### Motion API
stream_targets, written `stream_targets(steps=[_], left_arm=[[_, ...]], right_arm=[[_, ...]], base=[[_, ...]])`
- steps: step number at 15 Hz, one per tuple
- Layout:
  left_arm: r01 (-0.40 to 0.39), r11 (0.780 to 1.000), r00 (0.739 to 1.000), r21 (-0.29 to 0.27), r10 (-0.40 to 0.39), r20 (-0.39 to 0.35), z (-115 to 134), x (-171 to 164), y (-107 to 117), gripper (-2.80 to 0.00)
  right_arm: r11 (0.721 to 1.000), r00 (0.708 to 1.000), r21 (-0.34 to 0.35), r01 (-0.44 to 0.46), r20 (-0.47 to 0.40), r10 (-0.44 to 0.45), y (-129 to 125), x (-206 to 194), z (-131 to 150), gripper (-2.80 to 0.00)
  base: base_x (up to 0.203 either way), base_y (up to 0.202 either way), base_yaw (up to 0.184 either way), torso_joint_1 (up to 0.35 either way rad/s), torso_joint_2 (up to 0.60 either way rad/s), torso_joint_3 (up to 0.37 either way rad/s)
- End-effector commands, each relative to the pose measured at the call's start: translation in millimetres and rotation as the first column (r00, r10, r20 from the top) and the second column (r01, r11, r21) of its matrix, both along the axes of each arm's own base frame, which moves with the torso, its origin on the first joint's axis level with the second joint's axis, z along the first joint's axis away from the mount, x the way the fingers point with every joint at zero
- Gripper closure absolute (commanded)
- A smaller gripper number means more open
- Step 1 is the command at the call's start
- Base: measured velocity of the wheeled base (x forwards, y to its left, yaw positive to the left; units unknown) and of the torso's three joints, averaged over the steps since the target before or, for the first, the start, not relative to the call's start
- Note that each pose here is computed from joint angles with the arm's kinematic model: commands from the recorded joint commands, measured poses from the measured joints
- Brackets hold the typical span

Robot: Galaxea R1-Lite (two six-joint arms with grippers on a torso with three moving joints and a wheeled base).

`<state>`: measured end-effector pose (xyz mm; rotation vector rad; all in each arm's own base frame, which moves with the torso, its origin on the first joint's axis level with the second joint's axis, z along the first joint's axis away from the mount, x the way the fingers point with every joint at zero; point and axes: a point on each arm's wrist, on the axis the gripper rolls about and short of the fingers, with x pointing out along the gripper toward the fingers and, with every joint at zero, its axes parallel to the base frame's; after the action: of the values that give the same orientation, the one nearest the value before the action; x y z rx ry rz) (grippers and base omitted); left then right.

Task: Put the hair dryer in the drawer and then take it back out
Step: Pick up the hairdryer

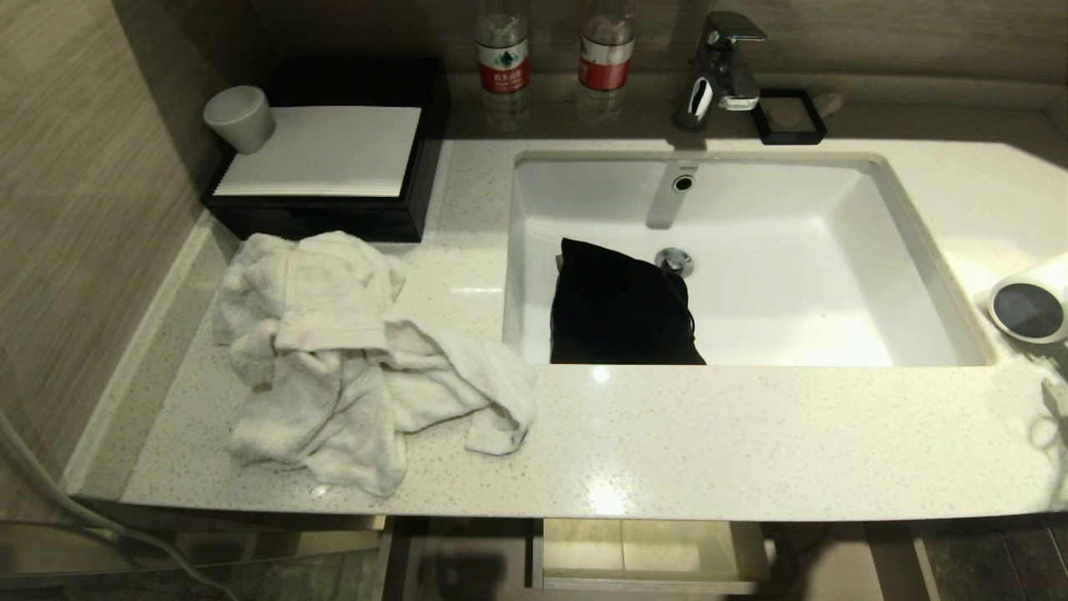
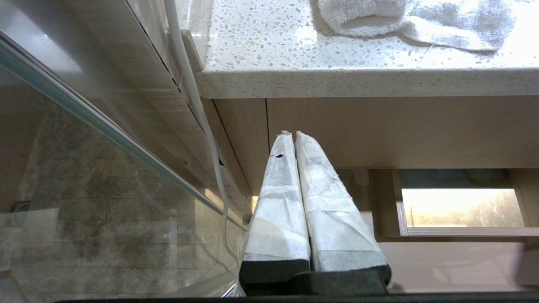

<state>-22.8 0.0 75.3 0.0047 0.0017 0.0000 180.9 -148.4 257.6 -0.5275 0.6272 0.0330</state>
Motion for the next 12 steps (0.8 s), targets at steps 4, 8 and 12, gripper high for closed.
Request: stream_targets(steps=[4, 8, 12], left_arm=[[0.0, 1.0, 1.0, 0.0, 0.0, 0.0, 0.0, 0.0, 0.0, 0.0], [0.0, 1.0, 1.0, 0.0, 0.0, -0.001, -0.3, 0.1, 0.0, 0.0], [0.0, 1.0, 1.0, 0.0, 0.0, 0.0, 0.0, 0.0, 0.0, 0.0]], right_arm=[[1.0, 1.0, 0.022, 0.002, -0.018, -0.001, -7.9, 8.9, -10.5, -2.8], [0.999, 0.999, 0.053, 0.007, -0.038, -0.005, -14.3, 16.2, -17.8, -2.8], [0.995, 0.999, 0.099, -0.033, -0.032, 0.037, -18.5, 22.4, -25.1, -2.8]], base=[[0.0, 0.0, 0.0, 0.0, 0.0, 0.0], [0.0, 0.0, 0.0, 0.0, 0.0, 0.0], [0.0, 0.0, 0.0, 0.0, 0.0, 0.0]])
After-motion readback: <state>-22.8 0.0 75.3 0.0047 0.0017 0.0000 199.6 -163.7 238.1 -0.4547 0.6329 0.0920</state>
